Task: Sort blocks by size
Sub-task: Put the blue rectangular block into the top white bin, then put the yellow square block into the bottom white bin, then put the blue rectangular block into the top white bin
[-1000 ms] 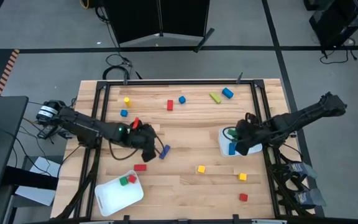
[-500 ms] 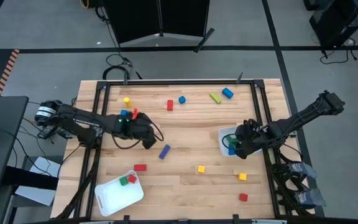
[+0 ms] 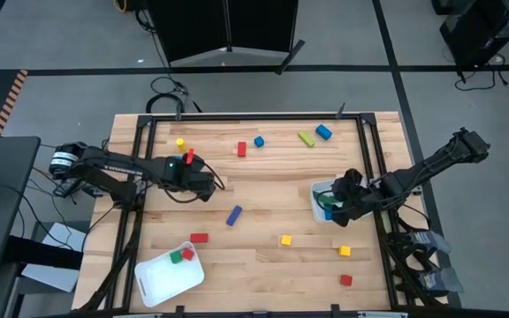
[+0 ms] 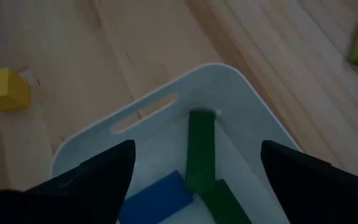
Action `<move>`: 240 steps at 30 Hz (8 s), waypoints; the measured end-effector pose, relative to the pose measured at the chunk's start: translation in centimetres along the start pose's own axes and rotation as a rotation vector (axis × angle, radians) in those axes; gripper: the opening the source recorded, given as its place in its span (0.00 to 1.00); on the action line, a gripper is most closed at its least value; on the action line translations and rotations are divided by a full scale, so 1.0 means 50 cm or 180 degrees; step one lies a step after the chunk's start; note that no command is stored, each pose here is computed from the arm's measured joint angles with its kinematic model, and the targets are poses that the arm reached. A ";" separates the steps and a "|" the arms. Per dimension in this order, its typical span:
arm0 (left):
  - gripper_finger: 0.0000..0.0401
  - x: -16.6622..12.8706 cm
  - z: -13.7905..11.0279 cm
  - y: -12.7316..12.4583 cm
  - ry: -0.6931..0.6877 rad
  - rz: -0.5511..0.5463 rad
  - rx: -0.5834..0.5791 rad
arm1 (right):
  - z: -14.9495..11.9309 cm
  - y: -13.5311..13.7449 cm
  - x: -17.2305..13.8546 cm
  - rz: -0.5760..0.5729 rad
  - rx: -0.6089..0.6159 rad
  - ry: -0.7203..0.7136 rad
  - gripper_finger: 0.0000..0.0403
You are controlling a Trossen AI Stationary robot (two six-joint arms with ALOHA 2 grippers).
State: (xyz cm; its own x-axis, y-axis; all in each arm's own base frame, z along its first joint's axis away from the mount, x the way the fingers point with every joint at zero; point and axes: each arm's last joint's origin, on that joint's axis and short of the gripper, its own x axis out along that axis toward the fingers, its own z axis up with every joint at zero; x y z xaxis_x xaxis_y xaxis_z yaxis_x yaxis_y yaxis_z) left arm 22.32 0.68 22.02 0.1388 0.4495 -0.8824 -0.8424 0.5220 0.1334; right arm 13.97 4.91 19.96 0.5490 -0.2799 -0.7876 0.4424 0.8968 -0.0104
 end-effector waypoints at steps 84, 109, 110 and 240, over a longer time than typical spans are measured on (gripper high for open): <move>0.42 0.113 0.208 -0.285 -0.2861 -0.3187 0.0481 | 0.189 0.151 -0.165 0.1228 -0.1325 -0.1859 0.73; 0.33 -0.113 -0.030 0.027 -0.3313 -0.2791 0.0252 | 0.045 0.301 0.212 0.0532 -0.0570 0.0155 0.81; 0.33 -0.117 -0.034 0.032 -0.3317 -0.2785 0.0255 | 0.041 0.302 0.218 0.0506 -0.0533 0.0186 0.80; 0.33 -0.016 0.037 -0.024 -0.2000 -0.2114 -0.0007 | 0.050 0.115 -0.060 -0.0059 -0.0410 -0.3246 0.45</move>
State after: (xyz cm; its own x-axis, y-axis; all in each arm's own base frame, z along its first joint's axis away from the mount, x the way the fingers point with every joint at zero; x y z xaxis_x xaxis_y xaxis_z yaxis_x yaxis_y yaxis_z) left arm 24.16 1.02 23.41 0.8527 0.3693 -0.3695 -0.4890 0.8133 -0.3155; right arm 16.63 10.03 23.82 0.9106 -0.3982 0.1107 0.4105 0.9025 -0.1307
